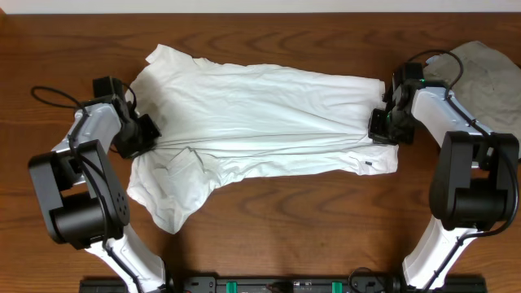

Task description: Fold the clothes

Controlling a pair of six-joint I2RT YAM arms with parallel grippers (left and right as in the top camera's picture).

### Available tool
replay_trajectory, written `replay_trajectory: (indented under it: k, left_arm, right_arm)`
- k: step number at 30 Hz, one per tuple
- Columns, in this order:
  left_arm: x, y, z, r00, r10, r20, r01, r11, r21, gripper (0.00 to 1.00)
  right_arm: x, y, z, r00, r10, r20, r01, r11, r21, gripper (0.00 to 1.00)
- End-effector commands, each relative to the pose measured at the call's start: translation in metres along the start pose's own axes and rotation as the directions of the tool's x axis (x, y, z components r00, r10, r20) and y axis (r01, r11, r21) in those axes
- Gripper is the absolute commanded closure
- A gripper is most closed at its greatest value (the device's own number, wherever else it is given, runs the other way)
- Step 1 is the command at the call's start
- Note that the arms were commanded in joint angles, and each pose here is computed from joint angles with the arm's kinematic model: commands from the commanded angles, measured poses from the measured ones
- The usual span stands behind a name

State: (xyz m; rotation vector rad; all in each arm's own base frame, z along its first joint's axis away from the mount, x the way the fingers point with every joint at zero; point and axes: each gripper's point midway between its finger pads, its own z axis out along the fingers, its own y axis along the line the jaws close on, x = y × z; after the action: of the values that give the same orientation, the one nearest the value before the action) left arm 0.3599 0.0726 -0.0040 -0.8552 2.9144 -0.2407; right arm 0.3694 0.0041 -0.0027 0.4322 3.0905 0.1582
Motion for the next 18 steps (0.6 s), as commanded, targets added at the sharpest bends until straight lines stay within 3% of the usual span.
replay_trajectory:
  k: [1, 4, 9, 14, 18]
  left_arm:
    - [-0.008, 0.034, 0.016, 1.000, -0.024, 0.001, 0.024, 0.992, -0.127, 0.93]
    - [-0.017, 0.031, 0.009, 1.000, -0.016, 0.019, 0.018, 0.992, -0.121, 0.93]
    - [-0.023, 0.027, -0.003, 1.000, -0.017, 0.013, 0.018, 0.992, -0.123, 0.93]
    - [-0.033, 0.020, -0.025, 1.000, -0.017, 0.010, 0.019, 0.992, -0.123, 0.69]
    - [-0.041, 0.014, -0.047, 1.000, -0.017, 0.013, 0.019, 0.993, -0.119, 0.65]
  right_arm:
    - [-0.001, -0.030, 0.018, 0.999, 0.039, -0.010, -0.038, 0.992, 0.116, 0.92]
    - [-0.004, -0.030, 0.018, 0.999, 0.039, 0.003, -0.039, 0.993, 0.113, 0.91]
    - [-0.007, -0.030, 0.011, 0.998, 0.055, 0.003, -0.055, 0.991, 0.123, 0.98]
    - [-0.020, -0.030, -0.025, 0.998, 0.066, 0.001, -0.066, 0.985, 0.157, 0.99]
    - [-0.030, -0.023, -0.061, 0.998, 0.065, 0.011, -0.066, 0.986, 0.155, 0.95]
